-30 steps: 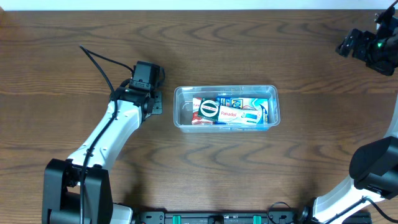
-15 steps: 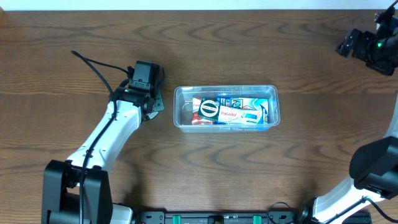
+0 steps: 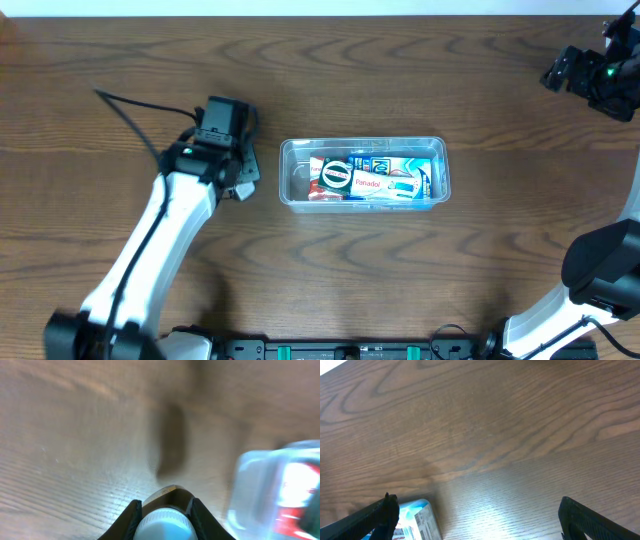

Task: Pack container
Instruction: 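Grasp the dark bottle with white cap using the left gripper, then carry the bottle with the left gripper over the container's left end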

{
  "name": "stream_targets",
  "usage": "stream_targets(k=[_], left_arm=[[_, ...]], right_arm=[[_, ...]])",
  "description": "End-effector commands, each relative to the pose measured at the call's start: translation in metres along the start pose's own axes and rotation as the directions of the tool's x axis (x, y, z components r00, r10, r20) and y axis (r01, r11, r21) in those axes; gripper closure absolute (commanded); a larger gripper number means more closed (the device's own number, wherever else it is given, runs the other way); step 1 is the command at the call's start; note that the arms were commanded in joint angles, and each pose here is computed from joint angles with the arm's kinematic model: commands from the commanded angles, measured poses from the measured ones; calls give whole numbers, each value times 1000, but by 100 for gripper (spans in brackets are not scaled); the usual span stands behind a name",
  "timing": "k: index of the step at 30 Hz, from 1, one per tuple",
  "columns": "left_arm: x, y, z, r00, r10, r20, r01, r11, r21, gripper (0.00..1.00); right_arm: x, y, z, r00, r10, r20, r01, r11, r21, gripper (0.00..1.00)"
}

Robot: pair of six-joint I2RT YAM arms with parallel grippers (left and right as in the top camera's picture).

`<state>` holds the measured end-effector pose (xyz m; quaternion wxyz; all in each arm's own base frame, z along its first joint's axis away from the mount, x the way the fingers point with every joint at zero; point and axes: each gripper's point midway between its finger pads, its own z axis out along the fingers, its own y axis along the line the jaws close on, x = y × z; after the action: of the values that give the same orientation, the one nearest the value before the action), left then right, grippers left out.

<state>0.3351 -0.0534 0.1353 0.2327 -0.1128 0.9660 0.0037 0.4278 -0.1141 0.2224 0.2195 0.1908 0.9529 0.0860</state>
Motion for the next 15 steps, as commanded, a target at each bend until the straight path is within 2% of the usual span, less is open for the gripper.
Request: stream_targets(k=[1,8,9,15], left_arm=[[-29,-16,-53,989,-17,146,4,996,87,80],[-41,-47,-114,961,-69,268,7,974,224,81],[-41,-51,-117,960,-64,273,-1,973,230,85],[-33,-67,-108,967,-79,242,23,973,228,85]], right_arm=[[-6,2,-14,999,0,40,0,1000,-6,1],[-6,2,-14,999,0,40,0,1000,-6,1],[-6,2,-14,999,0,40,0,1000,-6,1],[-6,2,-14,999,0,40,0,1000,-6,1]])
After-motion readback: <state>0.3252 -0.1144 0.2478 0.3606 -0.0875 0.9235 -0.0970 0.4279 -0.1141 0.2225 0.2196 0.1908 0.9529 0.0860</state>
